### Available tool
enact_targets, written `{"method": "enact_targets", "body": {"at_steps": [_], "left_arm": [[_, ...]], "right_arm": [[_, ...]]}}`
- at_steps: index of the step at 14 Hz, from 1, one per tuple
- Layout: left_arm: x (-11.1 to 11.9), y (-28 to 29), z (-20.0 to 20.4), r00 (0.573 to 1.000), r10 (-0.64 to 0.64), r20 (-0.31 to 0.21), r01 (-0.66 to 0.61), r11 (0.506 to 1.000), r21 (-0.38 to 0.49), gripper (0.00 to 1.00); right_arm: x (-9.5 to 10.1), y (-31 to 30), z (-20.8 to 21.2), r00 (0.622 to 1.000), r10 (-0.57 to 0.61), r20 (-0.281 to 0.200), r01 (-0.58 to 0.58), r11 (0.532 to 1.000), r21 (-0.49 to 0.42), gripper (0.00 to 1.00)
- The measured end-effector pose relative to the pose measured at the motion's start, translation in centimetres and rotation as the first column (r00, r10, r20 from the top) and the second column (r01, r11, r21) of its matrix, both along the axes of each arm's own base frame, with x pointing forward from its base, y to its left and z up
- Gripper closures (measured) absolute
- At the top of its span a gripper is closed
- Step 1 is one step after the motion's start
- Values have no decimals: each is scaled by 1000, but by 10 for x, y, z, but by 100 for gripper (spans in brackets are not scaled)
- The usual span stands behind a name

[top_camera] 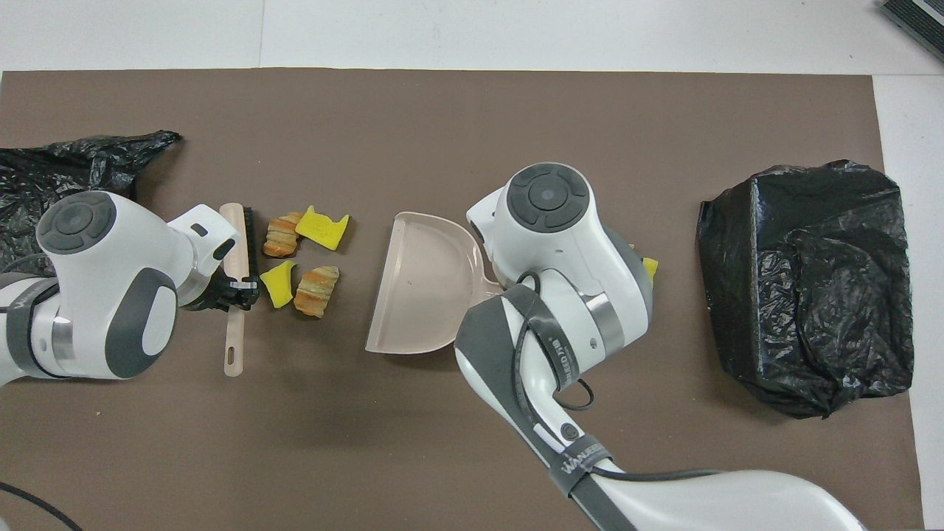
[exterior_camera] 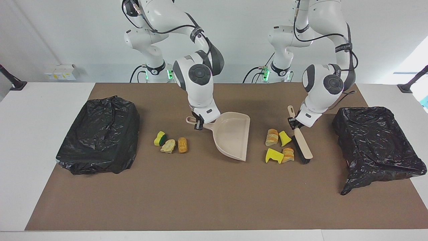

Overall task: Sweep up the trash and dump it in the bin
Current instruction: 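Lower the dustpan beside the debris while the left gripper positions the brush, then sweep the bread and sponges into the dustpan with the left gripper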

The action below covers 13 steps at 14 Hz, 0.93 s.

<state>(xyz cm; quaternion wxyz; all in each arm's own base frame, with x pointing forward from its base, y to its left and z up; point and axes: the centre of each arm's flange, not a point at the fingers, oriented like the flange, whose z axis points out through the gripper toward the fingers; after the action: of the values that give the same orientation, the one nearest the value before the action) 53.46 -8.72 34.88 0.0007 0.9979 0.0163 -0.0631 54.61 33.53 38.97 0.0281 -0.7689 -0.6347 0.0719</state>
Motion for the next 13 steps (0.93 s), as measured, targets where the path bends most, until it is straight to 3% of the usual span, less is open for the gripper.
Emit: {"method": "enact_targets", "body": {"at_steps": [3, 7, 13], "left_arm": [[0, -2, 0, 999, -41, 5, 41, 999, -11, 75], [1, -3, -1, 997, -82, 9, 82, 996, -22, 75], [-4, -23, -3, 995, -100, 2, 100, 994, -52, 75]], "right_arm": [[-16, 18, -12, 1000, -26, 6, 26, 999, -28, 68], [-20, 28, -32, 987, -122, 108, 125, 992, -16, 68], [-26, 32, -34, 983, -131, 132, 135, 990, -29, 68]]}}
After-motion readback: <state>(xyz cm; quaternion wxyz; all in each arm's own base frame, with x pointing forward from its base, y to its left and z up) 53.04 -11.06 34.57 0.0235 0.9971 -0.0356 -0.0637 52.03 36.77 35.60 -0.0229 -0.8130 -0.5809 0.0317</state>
